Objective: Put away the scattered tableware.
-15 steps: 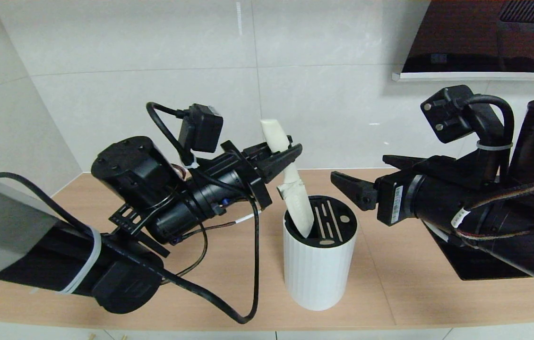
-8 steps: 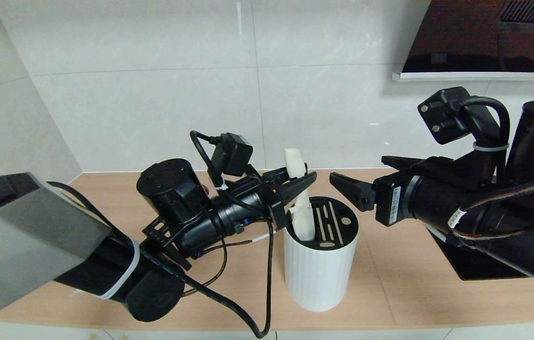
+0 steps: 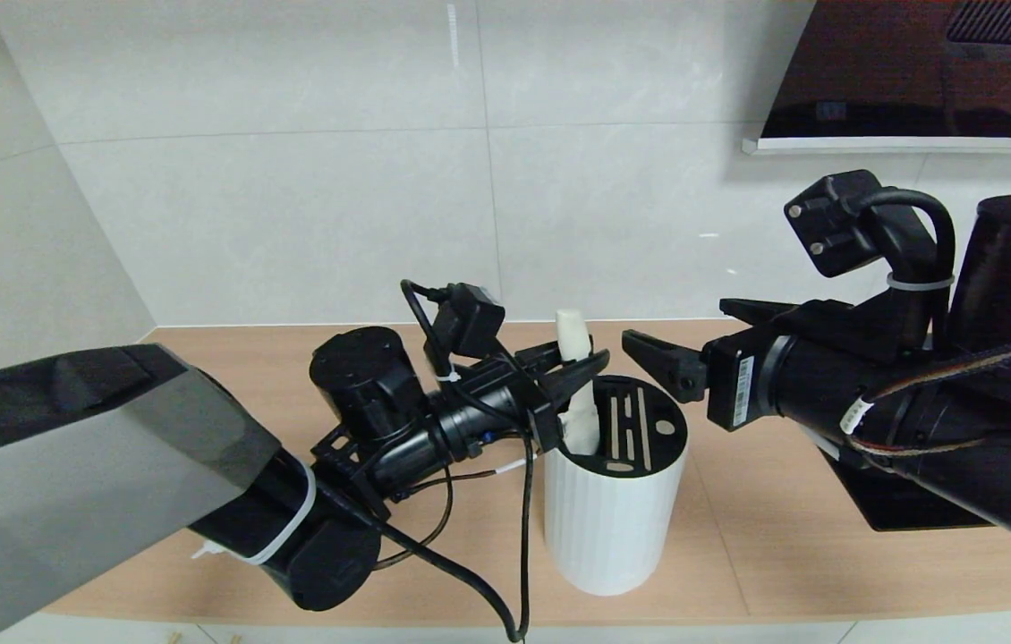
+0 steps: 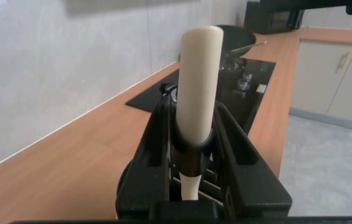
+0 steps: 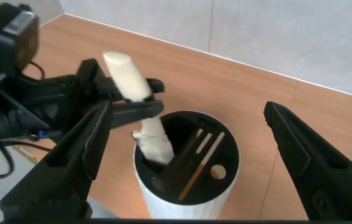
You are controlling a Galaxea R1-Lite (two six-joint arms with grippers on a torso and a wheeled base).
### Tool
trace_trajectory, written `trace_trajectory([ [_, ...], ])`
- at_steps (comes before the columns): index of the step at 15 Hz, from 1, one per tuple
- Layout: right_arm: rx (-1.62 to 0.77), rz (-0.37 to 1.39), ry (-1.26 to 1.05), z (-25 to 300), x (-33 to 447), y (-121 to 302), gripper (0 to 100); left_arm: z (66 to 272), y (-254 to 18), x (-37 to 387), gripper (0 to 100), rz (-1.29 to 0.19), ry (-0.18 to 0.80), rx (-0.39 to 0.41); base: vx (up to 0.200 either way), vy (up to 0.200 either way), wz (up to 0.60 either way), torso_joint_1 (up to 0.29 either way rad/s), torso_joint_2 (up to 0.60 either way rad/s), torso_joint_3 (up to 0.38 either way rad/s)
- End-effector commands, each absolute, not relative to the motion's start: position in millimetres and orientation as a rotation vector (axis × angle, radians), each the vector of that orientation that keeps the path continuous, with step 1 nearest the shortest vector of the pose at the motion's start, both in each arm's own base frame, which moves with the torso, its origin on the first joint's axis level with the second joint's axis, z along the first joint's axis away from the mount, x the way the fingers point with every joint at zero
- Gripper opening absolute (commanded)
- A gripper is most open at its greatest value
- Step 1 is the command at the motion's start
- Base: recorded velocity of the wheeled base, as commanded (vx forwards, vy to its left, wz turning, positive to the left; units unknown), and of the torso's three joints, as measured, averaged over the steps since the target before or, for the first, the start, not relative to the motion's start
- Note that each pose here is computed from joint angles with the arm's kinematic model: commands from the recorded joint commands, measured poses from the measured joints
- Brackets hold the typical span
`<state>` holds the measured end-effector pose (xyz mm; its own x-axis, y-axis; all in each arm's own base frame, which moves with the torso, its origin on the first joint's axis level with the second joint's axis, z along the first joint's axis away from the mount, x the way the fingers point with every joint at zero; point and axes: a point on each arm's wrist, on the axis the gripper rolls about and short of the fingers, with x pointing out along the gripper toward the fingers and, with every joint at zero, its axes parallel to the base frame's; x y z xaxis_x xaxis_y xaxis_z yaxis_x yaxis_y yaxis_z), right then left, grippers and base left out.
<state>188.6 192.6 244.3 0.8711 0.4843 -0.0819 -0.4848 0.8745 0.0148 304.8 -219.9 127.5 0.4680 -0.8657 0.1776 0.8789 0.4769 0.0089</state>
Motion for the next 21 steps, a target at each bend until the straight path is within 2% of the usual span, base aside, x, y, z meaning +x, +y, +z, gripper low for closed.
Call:
trace_trajectory([
  [1,-0.01,0.507,0.09,242.2,189.7,194.1,100,118.6,-222.8,307.9,0,-1.07,-0.141,-0.088,0.0,0.0,0.0,0.0,0.0,0.0],
  [4,-0.004,0.507,0.08,244.0,189.3,193.6,100,121.4,-222.4,307.3,0,-1.071,-0.156,-0.092,0.0,0.0,0.0,0.0,0.0,0.0],
  [5,0.001,0.508,0.07,244.3,189.5,193.8,100,121.4,-222.4,307.3,100,-1.071,-0.156,-0.092,0.0,0.0,0.0,0.0,0.0,0.0],
  [14,0.001,0.508,0.07,244.0,189.8,194.1,100,126.1,-221.9,307.2,100,-1.056,-0.176,-0.097,0.0,0.0,0.0,0.0,0.0,0.0],
  [16,0.001,0.508,0.069,244.4,189.5,193.8,100,136.8,-219.6,304.0,100,-1.05,-0.205,-0.1,0.0,0.0,0.0,0.0,0.0,0.0],
  [19,0.019,0.485,0.05,250.5,189.9,184.7,100,190.3,-200.7,282.9,100,-0.998,-0.336,-0.156,0.0,0.0,0.0,0.0,0.0,0.0],
  [21,0.031,0.386,0.035,254.0,197.5,155.8,100,225.3,-168.8,254.9,100,-0.915,-0.403,-0.235,0.0,0.0,0.0,0.0,0.0,0.0],
])
